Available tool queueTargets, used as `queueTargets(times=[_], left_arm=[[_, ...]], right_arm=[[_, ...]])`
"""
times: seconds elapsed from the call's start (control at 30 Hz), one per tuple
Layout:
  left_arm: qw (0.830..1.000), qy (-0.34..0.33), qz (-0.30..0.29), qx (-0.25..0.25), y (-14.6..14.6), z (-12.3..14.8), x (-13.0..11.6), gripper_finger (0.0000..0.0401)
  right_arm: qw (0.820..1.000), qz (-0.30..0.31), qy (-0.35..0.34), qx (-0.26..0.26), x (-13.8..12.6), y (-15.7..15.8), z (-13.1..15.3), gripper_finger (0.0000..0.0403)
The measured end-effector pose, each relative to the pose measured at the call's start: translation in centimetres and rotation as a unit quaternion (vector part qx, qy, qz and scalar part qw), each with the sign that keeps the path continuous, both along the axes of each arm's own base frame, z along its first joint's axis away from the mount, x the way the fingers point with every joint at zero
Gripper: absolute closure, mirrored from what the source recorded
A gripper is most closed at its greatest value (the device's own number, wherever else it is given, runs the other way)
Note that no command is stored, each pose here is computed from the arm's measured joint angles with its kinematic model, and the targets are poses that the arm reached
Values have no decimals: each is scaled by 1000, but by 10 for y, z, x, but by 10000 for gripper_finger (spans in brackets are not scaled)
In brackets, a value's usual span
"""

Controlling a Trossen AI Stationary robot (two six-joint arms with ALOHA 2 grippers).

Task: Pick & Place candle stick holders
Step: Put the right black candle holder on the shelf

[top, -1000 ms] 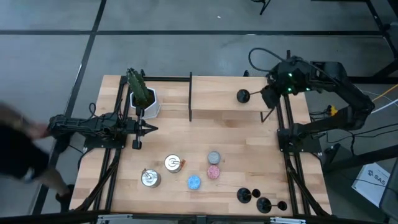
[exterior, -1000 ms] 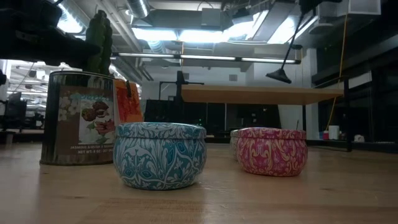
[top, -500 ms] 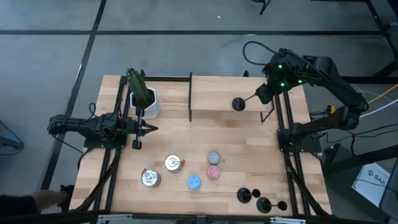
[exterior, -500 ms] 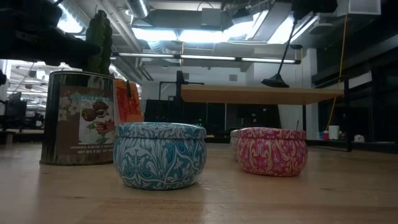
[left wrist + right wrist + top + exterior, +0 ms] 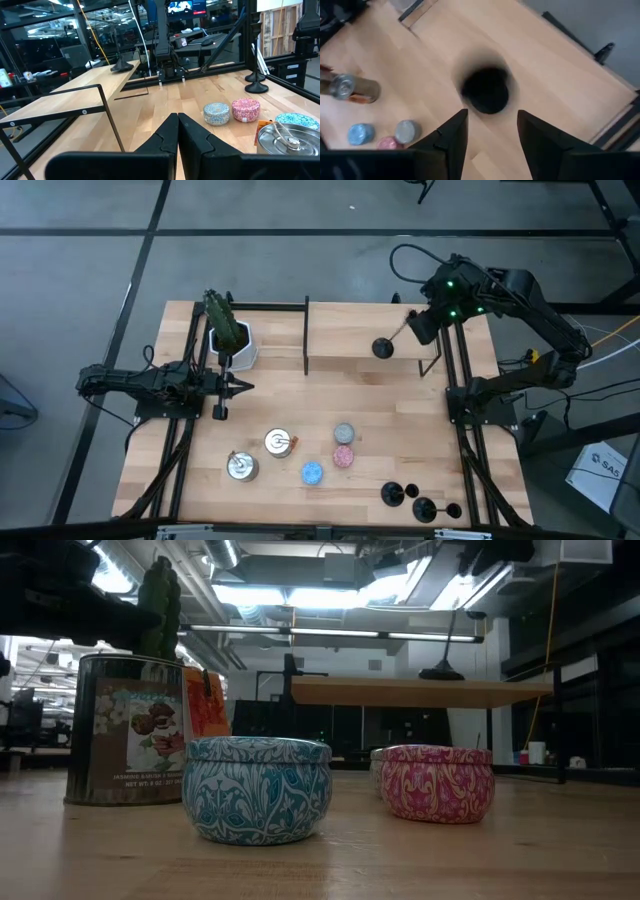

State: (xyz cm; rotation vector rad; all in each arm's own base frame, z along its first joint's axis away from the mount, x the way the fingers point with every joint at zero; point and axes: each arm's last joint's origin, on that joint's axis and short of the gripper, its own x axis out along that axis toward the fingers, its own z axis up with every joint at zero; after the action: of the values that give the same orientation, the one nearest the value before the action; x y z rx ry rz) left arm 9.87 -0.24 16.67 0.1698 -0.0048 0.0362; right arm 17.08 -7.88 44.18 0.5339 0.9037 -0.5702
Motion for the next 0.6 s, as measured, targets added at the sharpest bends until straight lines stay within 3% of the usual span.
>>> queueTargets(times=[0.6], left_arm=[[1000, 0, 0, 0, 0, 0, 0, 397]], right_arm=[[1000, -5, 2, -11, 0, -1, 0, 226]])
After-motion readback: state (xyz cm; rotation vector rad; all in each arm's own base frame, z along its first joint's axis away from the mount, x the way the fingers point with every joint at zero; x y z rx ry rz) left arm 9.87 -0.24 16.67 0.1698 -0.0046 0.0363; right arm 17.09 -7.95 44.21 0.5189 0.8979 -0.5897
